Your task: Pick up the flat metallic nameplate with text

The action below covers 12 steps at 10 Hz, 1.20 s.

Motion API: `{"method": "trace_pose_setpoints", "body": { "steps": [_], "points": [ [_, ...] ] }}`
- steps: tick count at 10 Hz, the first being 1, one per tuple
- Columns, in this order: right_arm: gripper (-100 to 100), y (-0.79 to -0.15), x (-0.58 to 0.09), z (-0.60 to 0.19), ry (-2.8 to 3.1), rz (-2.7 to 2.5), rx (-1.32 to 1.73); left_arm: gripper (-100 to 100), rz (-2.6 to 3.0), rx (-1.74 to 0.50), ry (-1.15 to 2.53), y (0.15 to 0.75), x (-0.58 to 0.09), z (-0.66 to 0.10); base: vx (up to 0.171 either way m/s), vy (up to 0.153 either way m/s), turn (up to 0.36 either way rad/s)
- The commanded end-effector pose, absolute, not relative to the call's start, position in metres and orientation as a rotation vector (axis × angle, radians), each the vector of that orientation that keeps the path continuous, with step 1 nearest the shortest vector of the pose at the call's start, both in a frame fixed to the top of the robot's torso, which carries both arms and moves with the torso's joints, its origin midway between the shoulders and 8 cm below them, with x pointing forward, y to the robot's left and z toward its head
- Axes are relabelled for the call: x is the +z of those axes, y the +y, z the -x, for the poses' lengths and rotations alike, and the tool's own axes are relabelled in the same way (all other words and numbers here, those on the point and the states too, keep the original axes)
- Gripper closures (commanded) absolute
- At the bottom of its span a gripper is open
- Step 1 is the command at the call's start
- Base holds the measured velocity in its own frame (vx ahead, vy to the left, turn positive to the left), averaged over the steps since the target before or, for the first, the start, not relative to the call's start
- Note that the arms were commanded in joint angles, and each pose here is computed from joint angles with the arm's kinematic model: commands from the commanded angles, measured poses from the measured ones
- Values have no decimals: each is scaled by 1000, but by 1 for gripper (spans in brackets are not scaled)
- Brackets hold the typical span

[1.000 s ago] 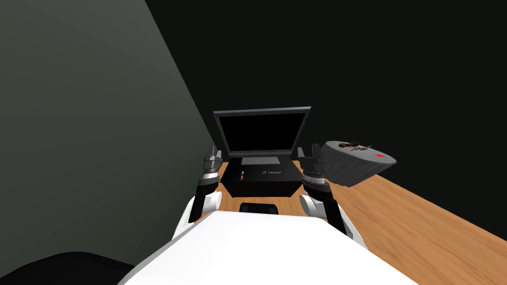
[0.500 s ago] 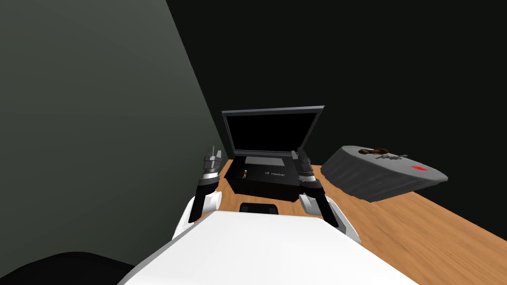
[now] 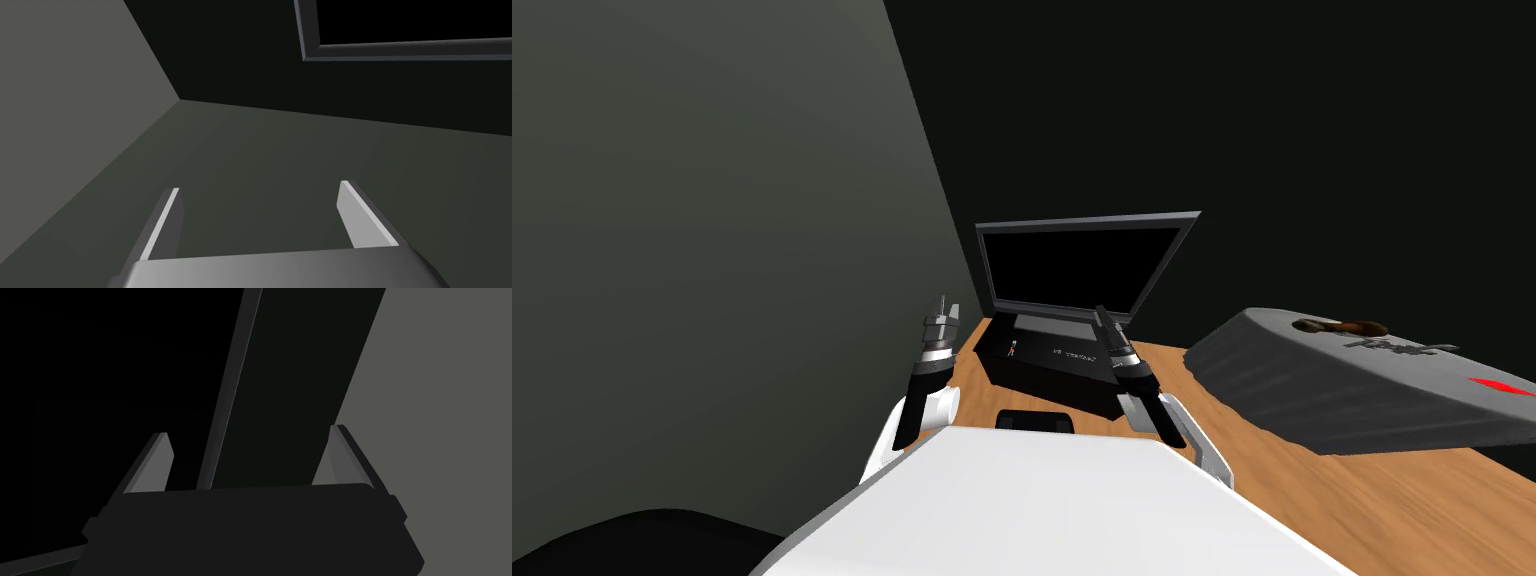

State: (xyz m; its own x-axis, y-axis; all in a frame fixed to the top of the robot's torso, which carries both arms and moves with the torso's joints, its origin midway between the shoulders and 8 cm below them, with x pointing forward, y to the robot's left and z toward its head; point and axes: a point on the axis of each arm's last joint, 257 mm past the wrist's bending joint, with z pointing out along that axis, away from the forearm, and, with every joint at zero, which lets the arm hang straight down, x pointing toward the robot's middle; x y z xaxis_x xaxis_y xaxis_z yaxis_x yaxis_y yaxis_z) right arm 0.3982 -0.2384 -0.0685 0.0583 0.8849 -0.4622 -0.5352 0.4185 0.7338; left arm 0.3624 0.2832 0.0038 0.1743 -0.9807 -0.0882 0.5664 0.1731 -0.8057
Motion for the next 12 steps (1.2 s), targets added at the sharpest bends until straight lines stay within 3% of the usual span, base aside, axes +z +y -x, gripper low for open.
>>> {"method": "trace_pose_setpoints", "body": {
  "steps": [1, 12],
  "points": [
    [-100, -238, -83, -405, 1080, -405, 1088, 0, 719, -1242, 717, 283, 4, -362, -7, -32, 126],
    [-100, -257, -206, -445, 1452, -197, 731, 0, 719, -1241, 717, 283, 4, -362, -18, -43, 222]
  ]
}}
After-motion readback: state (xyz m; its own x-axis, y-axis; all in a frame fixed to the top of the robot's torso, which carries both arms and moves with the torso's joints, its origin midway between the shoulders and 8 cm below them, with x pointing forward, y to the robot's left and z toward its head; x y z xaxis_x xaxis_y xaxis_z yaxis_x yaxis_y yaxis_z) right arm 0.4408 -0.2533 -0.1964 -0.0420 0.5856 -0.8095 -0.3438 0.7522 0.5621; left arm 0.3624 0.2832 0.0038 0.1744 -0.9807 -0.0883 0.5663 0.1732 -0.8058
